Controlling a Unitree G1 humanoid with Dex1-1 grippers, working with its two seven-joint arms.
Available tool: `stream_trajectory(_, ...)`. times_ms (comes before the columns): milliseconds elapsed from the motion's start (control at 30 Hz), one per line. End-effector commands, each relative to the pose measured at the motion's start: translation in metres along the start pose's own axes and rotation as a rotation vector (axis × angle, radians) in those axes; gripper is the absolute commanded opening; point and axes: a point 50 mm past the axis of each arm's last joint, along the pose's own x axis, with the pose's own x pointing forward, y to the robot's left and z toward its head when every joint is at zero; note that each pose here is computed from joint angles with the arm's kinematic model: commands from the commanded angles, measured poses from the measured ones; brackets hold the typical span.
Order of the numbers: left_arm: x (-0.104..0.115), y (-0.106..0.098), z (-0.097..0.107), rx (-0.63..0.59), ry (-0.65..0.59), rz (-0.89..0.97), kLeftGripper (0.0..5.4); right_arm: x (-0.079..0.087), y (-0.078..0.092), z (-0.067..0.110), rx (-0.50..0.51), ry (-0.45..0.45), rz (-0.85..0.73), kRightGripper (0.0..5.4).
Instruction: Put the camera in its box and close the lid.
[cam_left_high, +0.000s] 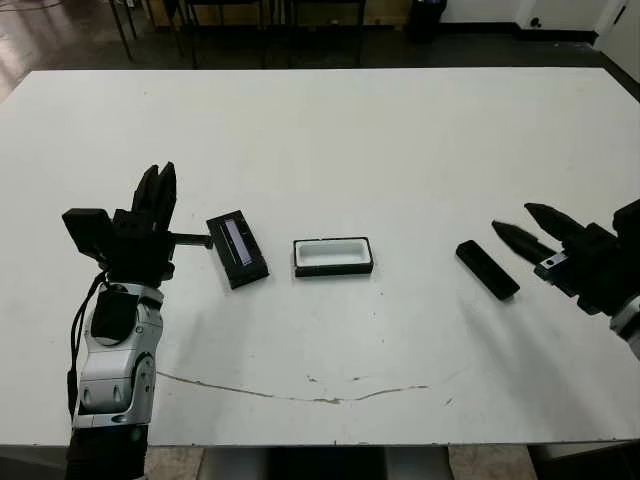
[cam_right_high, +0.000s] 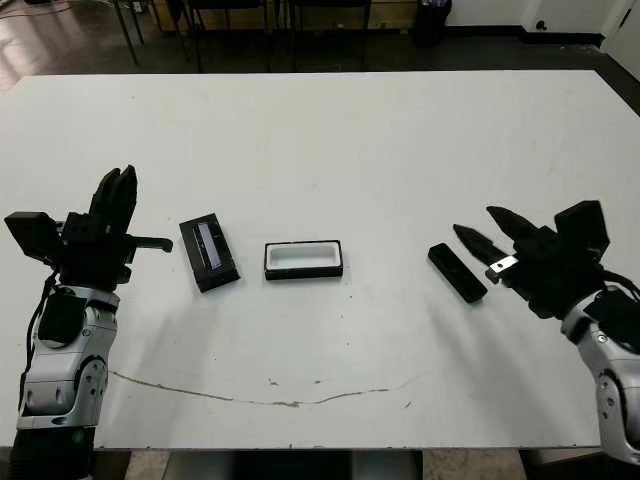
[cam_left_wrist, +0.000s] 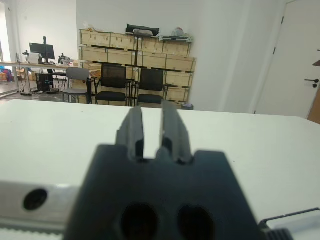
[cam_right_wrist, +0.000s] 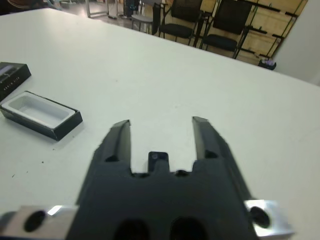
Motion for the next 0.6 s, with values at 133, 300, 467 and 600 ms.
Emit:
stream_trajectory(133,-0.003,0.003,-0.005,0.012,0.033,0.005,0.0,0.001,0.002,-0.006,0.024,0.031,0.034,3.51)
stream_trajectory(300,-0.003,0.003,-0.005,0.007,0.037,0.002,0.0,0.003,0.003,-0.007,0.037,0.049,0.041,4.6)
stream_trajectory(467,-0.003,0.004,-0.005,0.012,0.034,0.003,0.0,0.002,0.003,-0.016,0.043,0.088,0.031,5.39)
stream_trajectory(600,-0.004,0.004,-0.005,0.018,0.039,0.004,0.0,0.002,0.004,-0.027,0.075,0.132,0.032,5.39)
